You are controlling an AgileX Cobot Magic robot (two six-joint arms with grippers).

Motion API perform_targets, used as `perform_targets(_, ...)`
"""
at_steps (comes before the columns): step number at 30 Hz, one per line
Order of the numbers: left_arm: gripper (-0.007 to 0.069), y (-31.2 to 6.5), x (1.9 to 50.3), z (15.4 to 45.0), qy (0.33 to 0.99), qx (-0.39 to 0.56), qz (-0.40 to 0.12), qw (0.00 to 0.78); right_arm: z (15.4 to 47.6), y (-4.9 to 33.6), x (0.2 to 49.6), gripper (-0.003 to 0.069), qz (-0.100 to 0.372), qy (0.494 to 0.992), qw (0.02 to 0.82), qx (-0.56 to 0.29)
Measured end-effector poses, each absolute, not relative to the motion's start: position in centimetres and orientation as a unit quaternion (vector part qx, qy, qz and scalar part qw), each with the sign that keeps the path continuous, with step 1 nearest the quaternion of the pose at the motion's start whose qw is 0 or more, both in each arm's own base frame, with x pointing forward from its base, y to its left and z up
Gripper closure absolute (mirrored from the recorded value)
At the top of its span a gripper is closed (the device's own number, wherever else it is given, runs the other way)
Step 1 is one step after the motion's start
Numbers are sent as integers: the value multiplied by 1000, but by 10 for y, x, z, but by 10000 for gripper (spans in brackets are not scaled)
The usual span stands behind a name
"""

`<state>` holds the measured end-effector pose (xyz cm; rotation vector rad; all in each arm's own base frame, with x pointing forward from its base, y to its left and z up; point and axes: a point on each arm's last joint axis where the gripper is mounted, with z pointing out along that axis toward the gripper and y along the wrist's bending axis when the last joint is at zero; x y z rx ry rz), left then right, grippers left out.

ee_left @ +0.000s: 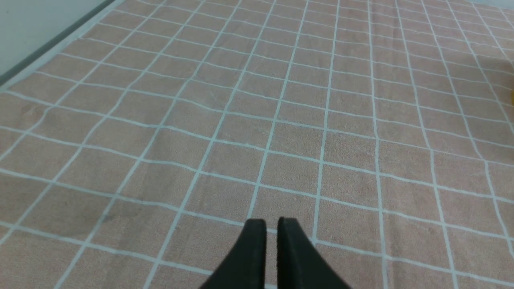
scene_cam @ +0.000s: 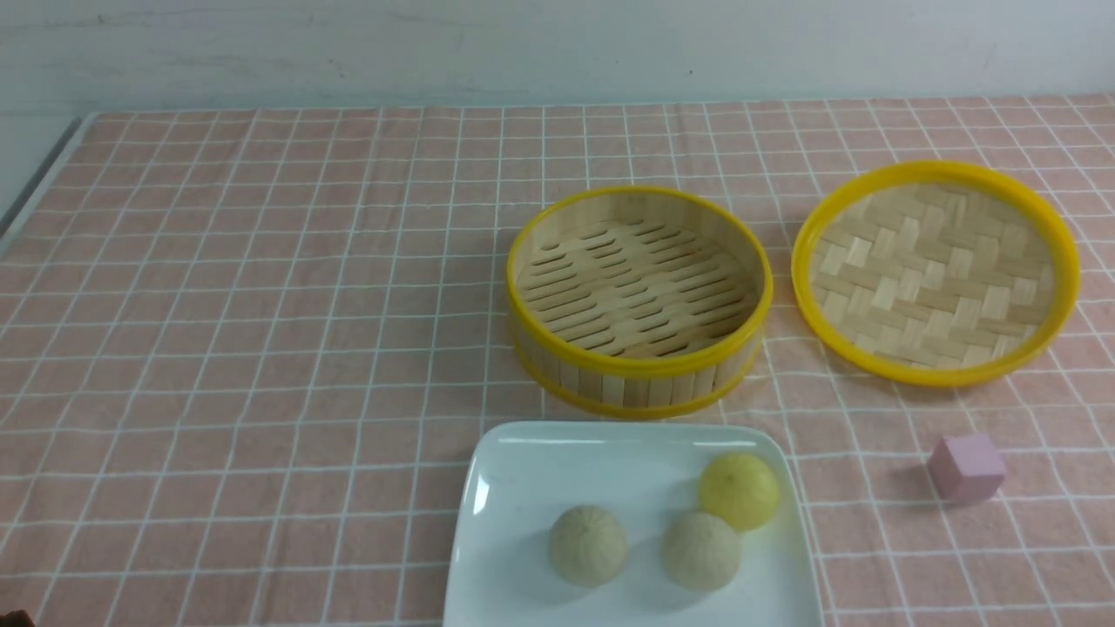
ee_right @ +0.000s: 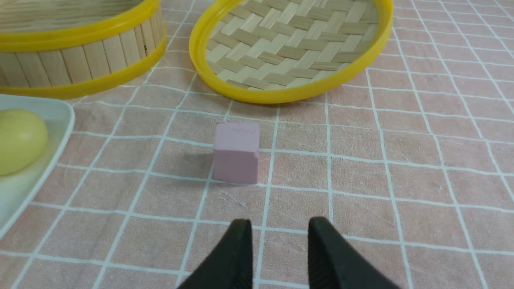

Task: Put the steamed buns into the plate on the pink tablecloth.

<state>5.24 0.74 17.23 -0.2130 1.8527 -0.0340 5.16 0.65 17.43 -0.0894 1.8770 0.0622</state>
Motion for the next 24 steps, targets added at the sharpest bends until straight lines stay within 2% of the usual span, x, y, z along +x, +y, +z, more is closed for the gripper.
perform_targets(24, 539, 7, 52, 172, 798, -92, -15, 596, 174, 6, 52, 423, 27, 806, 590, -38)
